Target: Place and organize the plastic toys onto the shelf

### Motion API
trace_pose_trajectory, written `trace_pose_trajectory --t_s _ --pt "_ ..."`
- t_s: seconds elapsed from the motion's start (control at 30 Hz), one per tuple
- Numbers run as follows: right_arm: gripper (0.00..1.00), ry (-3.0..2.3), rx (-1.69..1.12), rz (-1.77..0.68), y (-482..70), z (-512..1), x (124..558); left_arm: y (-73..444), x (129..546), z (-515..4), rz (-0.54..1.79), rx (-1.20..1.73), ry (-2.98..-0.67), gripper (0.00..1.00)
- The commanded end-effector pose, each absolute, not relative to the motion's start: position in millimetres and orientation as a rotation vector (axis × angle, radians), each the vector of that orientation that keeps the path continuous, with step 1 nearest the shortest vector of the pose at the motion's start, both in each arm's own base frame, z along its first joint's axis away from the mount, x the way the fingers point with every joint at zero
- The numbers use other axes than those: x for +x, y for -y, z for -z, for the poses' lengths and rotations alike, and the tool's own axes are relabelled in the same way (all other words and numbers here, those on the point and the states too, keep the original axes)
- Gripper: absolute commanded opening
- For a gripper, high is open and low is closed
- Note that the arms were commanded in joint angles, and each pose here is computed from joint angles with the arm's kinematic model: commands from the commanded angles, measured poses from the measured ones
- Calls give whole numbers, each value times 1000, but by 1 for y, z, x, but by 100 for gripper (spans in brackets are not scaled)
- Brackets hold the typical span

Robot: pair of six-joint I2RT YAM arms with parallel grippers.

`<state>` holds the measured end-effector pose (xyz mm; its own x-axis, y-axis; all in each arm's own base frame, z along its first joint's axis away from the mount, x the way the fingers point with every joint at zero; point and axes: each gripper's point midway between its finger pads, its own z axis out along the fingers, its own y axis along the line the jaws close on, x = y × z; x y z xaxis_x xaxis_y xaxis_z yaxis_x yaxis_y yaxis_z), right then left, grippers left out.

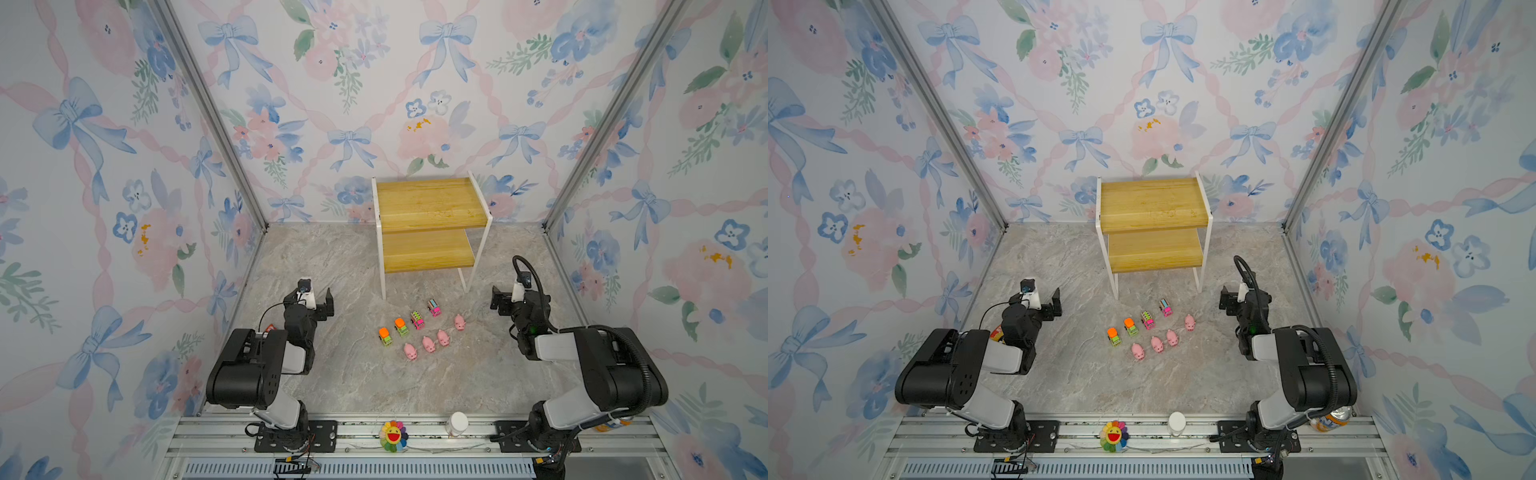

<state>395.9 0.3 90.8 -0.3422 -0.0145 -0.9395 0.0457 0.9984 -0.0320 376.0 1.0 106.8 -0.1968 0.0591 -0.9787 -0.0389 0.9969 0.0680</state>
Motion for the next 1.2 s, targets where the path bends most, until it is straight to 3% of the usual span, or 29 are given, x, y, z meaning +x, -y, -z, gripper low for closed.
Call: trace_pose_trajectory --t_s 0.0,0.57,0.87,1.17 --pt "97 -1906 29 49 -1 -96 400 -1 378 -107 -73 10 -1767 98" --pt "98 -1901 32 63 0 -98 400 -1 378 -107 -73 11 -1765 98" --pt "99 -2028 40 79 0 -147 377 18 376 -145 -120 82 -1756 98" --pt "96 -2184 -22 -148 -54 -158 315 84 354 -187 212 100 -1769 98"
